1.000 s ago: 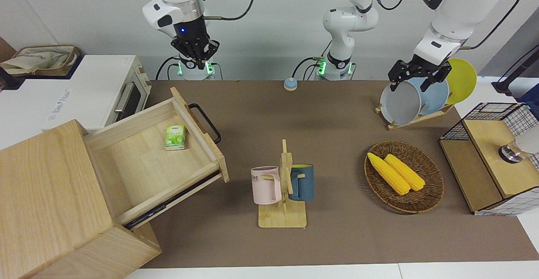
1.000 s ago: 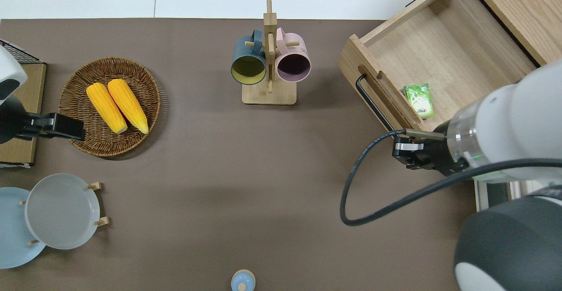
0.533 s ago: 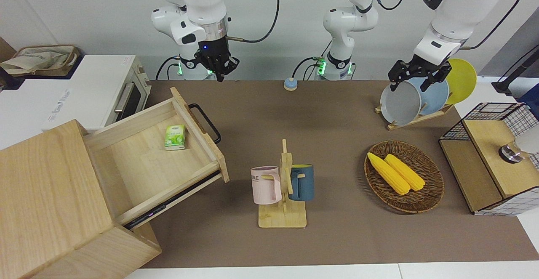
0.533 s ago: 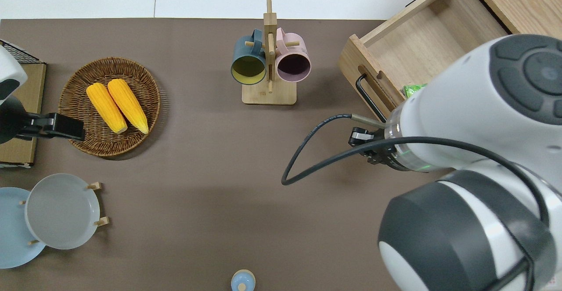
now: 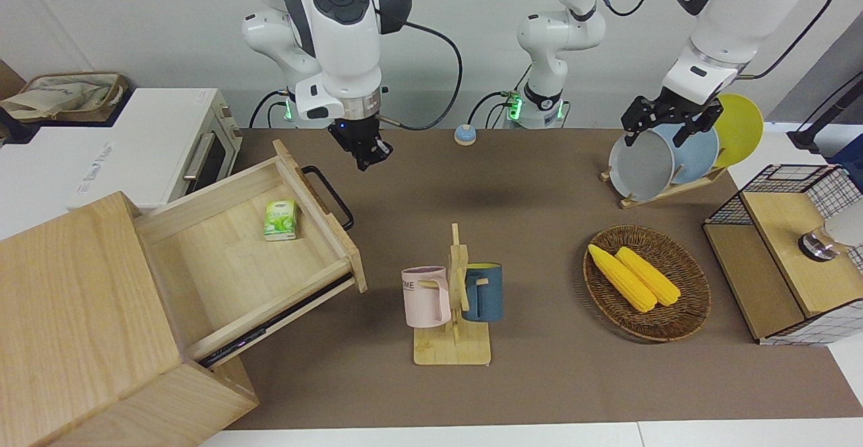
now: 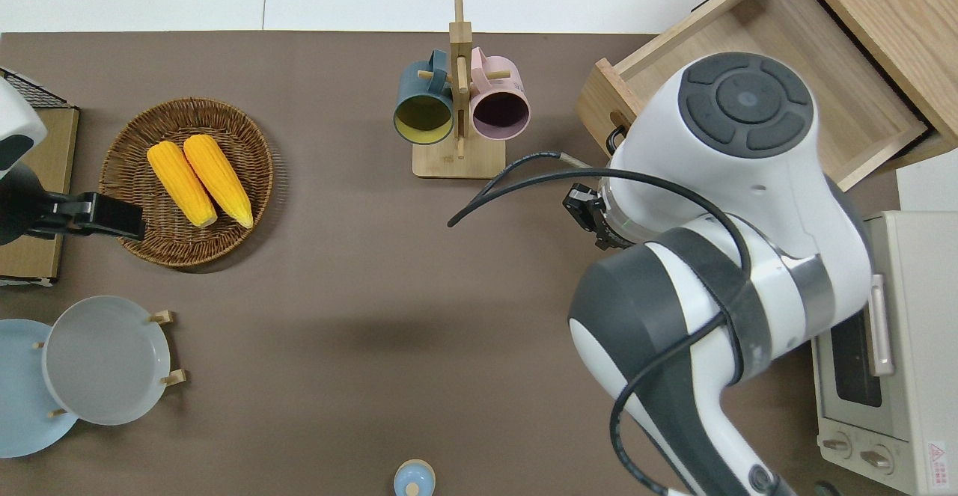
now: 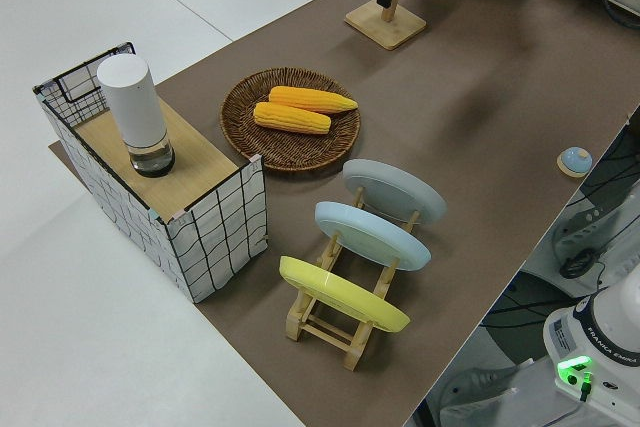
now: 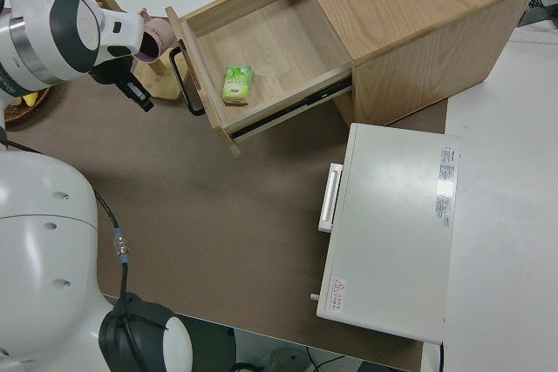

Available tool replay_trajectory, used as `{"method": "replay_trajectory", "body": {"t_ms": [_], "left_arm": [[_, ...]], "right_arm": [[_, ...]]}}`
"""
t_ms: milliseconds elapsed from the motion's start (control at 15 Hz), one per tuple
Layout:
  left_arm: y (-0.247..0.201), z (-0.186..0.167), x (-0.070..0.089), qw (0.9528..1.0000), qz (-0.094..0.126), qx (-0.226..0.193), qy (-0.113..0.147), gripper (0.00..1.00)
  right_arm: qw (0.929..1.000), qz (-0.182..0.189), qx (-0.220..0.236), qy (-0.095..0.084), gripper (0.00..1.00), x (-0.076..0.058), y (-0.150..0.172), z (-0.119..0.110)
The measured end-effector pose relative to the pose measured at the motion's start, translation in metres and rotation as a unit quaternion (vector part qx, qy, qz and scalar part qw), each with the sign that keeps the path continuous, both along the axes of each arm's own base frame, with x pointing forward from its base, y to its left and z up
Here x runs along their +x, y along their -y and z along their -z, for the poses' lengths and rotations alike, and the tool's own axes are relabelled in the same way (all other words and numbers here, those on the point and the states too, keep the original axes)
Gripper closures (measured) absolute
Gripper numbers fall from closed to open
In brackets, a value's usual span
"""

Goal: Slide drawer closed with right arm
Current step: 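Push the drawer front with the right gripper away from the robot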

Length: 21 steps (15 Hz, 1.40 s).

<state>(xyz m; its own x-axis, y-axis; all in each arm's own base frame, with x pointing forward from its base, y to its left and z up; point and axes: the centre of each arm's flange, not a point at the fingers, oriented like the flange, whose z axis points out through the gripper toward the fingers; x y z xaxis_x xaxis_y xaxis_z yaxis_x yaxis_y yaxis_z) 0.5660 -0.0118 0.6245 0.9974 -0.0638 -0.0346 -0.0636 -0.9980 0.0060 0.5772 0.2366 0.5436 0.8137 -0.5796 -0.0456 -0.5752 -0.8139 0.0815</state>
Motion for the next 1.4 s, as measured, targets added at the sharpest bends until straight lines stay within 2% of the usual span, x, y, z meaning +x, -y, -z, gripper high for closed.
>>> {"method": "replay_trajectory", "body": {"t_ms": [133, 400, 1200, 1400], "left_arm": [[0.000, 0.000, 0.000, 1.0000, 0.000, 0.000, 0.000, 0.00], [0.000, 0.000, 0.000, 1.0000, 0.000, 0.000, 0.000, 0.00], [0.000, 0.000, 0.000, 1.0000, 0.000, 0.000, 0.000, 0.00], [0.000, 0.000, 0.000, 1.0000, 0.000, 0.000, 0.000, 0.00]], "right_arm": [[0.9997, 0.020, -0.010, -0.005, 0.99, 0.009, 0.004, 0.017], [0.9980, 0.062, -0.016, -0.003, 0.99, 0.023, 0.009, 0.037], [0.9949, 0.100, -0.011, 0.005, 0.99, 0.049, 0.040, 0.062], [0.9939, 0.110, -0.007, 0.012, 0.99, 0.058, 0.051, 0.068]]}}
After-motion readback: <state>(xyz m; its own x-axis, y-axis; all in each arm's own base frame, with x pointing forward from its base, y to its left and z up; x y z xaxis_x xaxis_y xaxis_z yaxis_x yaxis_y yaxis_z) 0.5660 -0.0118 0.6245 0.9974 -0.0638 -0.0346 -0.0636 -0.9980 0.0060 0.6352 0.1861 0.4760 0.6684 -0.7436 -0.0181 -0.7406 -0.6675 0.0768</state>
